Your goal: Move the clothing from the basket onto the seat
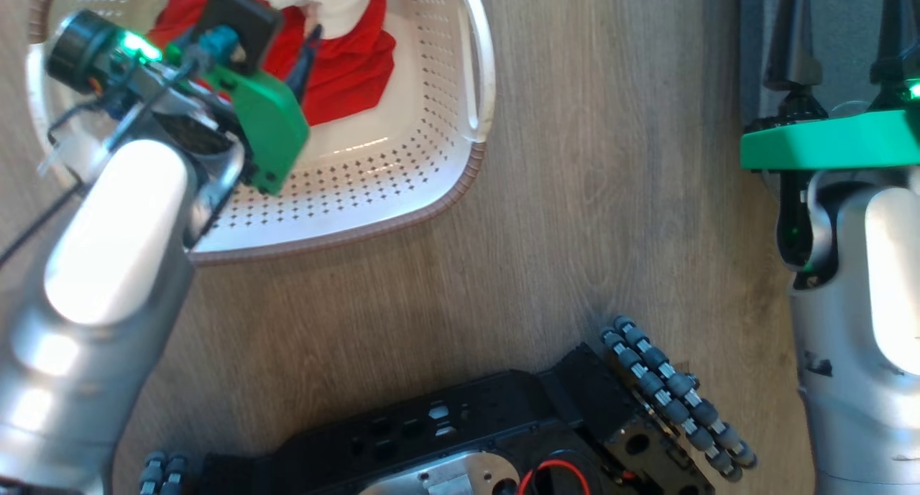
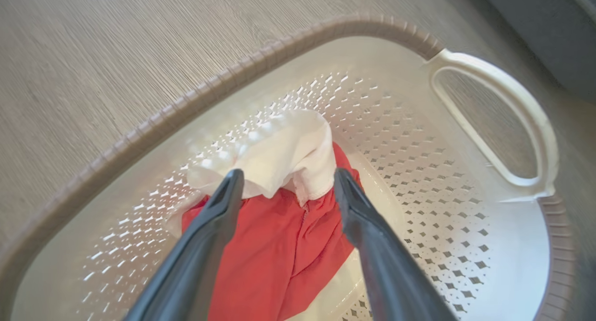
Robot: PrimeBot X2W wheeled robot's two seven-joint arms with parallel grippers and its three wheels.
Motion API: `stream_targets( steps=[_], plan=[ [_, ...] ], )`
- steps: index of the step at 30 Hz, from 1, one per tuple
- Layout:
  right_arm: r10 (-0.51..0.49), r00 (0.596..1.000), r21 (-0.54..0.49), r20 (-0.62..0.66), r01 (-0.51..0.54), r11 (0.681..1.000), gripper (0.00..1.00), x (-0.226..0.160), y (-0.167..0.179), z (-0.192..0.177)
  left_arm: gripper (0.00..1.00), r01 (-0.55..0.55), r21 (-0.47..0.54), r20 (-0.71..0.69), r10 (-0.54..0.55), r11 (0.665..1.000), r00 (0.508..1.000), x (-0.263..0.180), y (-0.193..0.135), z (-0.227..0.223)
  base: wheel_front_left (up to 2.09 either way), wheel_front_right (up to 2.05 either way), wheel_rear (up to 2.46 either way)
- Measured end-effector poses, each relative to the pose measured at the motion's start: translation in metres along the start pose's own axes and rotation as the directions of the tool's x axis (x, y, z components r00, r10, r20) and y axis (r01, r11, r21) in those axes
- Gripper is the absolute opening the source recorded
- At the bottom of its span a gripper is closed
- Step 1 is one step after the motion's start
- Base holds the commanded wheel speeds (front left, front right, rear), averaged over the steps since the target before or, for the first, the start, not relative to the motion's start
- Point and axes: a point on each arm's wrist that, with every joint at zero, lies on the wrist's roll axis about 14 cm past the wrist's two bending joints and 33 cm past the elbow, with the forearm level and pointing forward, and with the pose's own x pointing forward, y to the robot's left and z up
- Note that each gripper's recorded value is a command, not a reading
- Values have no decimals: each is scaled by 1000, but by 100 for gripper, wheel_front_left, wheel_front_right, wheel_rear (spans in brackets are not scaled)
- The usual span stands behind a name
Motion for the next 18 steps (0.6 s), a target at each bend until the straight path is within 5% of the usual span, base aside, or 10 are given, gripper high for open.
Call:
stream_targets(
  steps=[18],
  plan=[
    [-10,999,-14,-40,9,1000,100,-4,-6,-17,100,-42,-140,-75,32,989,997,50,6,-23,0,0,0]
  ],
)
